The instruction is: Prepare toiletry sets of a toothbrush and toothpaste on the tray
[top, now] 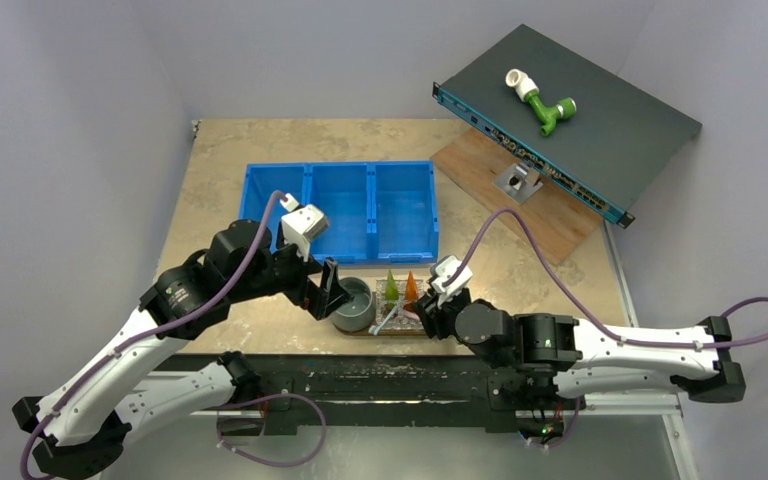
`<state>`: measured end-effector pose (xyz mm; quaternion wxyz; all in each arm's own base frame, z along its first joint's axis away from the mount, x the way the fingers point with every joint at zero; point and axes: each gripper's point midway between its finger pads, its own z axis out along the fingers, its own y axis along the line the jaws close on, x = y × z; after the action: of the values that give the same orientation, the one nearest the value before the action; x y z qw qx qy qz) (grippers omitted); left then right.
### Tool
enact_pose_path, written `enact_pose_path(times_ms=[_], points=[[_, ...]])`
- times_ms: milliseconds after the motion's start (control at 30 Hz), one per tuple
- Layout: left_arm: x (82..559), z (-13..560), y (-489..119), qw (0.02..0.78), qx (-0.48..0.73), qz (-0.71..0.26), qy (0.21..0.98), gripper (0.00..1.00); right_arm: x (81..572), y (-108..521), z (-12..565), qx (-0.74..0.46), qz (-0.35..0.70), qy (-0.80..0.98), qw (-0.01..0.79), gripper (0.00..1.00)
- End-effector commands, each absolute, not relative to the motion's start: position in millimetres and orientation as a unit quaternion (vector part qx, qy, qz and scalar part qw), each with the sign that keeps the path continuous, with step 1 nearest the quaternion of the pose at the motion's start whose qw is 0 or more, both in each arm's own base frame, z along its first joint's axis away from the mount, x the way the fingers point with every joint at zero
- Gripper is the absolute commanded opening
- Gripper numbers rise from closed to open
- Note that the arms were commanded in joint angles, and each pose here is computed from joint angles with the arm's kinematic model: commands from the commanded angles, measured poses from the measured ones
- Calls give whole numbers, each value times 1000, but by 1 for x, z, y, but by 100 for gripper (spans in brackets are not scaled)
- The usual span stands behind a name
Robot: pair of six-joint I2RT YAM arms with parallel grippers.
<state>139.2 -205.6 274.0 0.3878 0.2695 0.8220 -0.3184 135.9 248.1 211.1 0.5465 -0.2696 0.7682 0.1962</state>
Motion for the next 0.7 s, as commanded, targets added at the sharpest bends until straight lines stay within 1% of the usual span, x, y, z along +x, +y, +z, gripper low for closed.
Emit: enact_pose_path(times_ms=[0,200,333,467,567,667], points=[[142,302,-211,420,277,-336,796,100,141,248,241,-236,203,765,564,49],[145,306,-205,429,269,-324,799,100,144,253,269,-221,213,756,578,55],[149,311,-200,439,260,-310,802,100,154,255,293,-208,197,744,603,66],[156,316,-195,447,252,-290,808,100,163,264,326,-214,179,724,630,73],[163,318,-190,452,246,-266,815,100,176,274,346,-223,164,712,645,76],[173,325,-184,465,237,-240,818,100,204,279,363,-220,165,714,643,76]])
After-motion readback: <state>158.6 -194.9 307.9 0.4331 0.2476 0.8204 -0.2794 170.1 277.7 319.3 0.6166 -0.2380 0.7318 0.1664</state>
